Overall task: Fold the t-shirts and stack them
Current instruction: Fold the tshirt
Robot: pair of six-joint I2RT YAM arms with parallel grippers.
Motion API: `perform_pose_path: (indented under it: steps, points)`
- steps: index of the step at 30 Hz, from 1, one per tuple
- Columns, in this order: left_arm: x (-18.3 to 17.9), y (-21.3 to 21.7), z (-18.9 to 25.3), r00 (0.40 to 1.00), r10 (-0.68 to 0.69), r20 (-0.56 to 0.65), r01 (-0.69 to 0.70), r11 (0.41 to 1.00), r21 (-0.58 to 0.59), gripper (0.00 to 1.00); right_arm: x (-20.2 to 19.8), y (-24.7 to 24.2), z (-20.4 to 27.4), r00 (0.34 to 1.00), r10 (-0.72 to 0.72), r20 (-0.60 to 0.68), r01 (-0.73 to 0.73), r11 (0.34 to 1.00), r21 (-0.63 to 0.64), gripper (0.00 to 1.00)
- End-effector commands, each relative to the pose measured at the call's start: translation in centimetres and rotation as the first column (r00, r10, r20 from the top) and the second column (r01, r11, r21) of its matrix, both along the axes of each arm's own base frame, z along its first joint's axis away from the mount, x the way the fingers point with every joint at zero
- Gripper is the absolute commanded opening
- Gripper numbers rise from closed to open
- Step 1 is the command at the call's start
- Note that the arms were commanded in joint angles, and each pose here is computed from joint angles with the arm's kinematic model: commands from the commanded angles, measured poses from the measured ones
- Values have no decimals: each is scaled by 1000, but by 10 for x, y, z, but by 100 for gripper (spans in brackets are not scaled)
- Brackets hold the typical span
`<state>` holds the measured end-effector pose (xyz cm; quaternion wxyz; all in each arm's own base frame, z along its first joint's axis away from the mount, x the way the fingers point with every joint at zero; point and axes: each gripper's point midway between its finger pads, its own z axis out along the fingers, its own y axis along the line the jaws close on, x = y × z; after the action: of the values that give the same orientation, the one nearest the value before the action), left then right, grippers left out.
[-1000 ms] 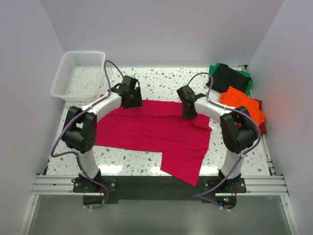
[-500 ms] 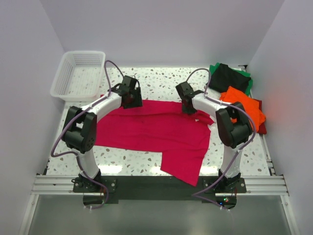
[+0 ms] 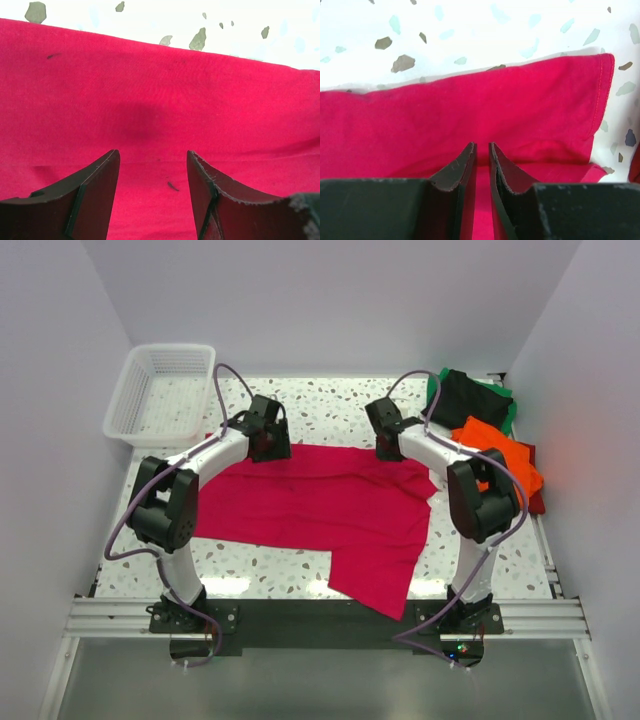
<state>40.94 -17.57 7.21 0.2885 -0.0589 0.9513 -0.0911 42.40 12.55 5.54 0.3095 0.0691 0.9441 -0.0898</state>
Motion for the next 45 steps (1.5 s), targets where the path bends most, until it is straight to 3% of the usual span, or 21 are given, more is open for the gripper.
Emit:
perform_pose_path:
  steps: [1,8,18,32,45]
  points:
    - [9,-3,10,999,-13,43,13,1000,4,61,-6,9,43,998,31,51,-35,997,76,22]
    - [6,-4,3,1000,-11,29,11,1000,3,61,-42,13,55,997,73,24,-75,988,134,26]
    - [5,-4,-3,1000,-6,18,6,1000,-5,61,-83,30,18,988,144,-59,-137,985,109,27]
    - [1,0,-6,1000,-4,9,4,1000,12,61,-48,35,-16,982,190,-15,-189,981,45,30]
    - [3,0,-8,1000,-7,10,7,1000,21,61,-34,20,11,986,163,41,-162,987,-12,30]
